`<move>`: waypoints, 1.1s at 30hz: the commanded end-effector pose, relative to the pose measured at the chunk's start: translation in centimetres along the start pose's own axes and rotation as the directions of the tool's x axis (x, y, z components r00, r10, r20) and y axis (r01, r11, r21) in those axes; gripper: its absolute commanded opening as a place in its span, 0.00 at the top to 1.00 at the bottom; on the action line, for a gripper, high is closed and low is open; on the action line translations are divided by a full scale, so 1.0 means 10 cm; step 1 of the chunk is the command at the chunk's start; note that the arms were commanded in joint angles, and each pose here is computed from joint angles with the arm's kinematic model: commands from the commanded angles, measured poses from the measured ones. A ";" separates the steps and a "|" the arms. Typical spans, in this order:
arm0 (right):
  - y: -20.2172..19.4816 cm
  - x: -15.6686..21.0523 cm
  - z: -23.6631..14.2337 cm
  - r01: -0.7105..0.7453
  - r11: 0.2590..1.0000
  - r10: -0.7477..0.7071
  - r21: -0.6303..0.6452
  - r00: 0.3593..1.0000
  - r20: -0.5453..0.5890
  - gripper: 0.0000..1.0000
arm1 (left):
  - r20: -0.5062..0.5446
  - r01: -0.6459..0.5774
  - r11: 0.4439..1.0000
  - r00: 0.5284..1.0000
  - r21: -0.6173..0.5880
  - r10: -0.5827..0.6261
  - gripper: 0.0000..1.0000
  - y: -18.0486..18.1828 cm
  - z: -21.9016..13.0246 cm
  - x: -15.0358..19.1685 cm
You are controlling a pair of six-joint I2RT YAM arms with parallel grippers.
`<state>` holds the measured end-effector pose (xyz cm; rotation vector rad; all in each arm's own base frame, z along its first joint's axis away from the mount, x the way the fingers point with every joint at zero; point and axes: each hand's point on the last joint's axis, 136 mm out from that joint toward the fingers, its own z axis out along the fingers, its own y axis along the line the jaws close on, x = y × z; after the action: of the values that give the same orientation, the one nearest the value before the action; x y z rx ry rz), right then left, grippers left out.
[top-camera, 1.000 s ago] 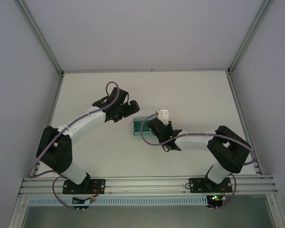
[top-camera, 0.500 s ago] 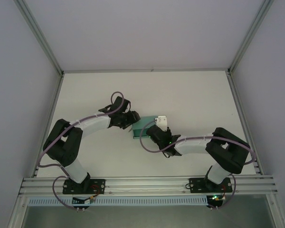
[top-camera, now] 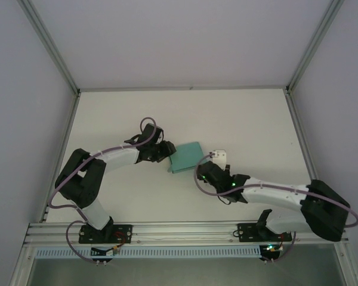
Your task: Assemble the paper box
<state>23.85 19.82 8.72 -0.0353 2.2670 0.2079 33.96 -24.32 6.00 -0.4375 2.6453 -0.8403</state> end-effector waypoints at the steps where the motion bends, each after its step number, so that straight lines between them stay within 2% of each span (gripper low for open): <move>1: -0.18 0.18 -0.12 -0.031 0.999 0.032 0.008 0.998 -0.054 0.12 | -0.060 -0.021 0.999 0.998 -0.049 0.018 0.60 0.25 0.13 0.16; 3: -0.16 0.13 -0.16 -0.028 0.999 0.027 -0.036 0.999 -0.021 0.01 | -0.066 -0.037 0.997 0.997 -0.064 0.033 0.61 0.31 0.16 0.18; 4: -0.16 0.09 -0.18 -0.033 0.998 0.033 -0.050 0.999 -0.005 0.00 | -0.070 -0.049 0.997 0.997 -0.066 0.044 0.61 0.32 0.17 0.19; 7: -0.12 -0.03 -0.25 -0.053 0.994 0.054 -0.098 0.999 0.005 0.00 | -0.083 -0.083 0.994 0.994 -0.066 0.078 0.64 0.37 0.22 0.23; 9: -0.12 -0.10 -0.26 -0.072 0.990 0.072 -0.118 0.997 0.001 0.00 | -0.079 -0.098 0.994 0.992 -0.054 0.093 0.69 0.39 0.24 0.25; 11: -0.13 -0.16 -0.25 -0.105 0.985 0.104 -0.135 0.994 -0.015 0.00 | -0.076 -0.103 0.993 0.992 -0.058 0.099 0.78 0.43 0.27 0.25; 16: -0.09 -0.28 -0.14 -0.201 0.958 0.180 -0.206 0.977 -0.116 0.00 | -0.087 -0.113 0.993 0.990 -0.025 0.110 0.83 0.46 0.36 0.30; 20: -0.01 -0.31 -0.03 -0.228 0.944 0.176 -0.239 0.959 -0.220 0.00 | -0.084 -0.121 0.993 0.989 -0.006 0.120 0.87 0.48 0.39 0.31; 24: -0.01 -0.29 0.13 -0.274 0.938 0.198 -0.213 0.927 -0.319 0.00 | -0.085 -0.109 0.993 0.990 0.033 0.111 0.90 0.48 0.37 0.29; 33: 0.18 -0.20 0.39 -0.374 0.876 0.191 -0.304 0.849 -0.493 0.00 | -0.088 -0.078 0.991 0.992 0.111 0.088 0.95 0.51 0.37 0.27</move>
<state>27.98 20.01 6.94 0.1383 2.6400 0.7383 35.44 -25.55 5.34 -0.1788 2.4539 -1.0974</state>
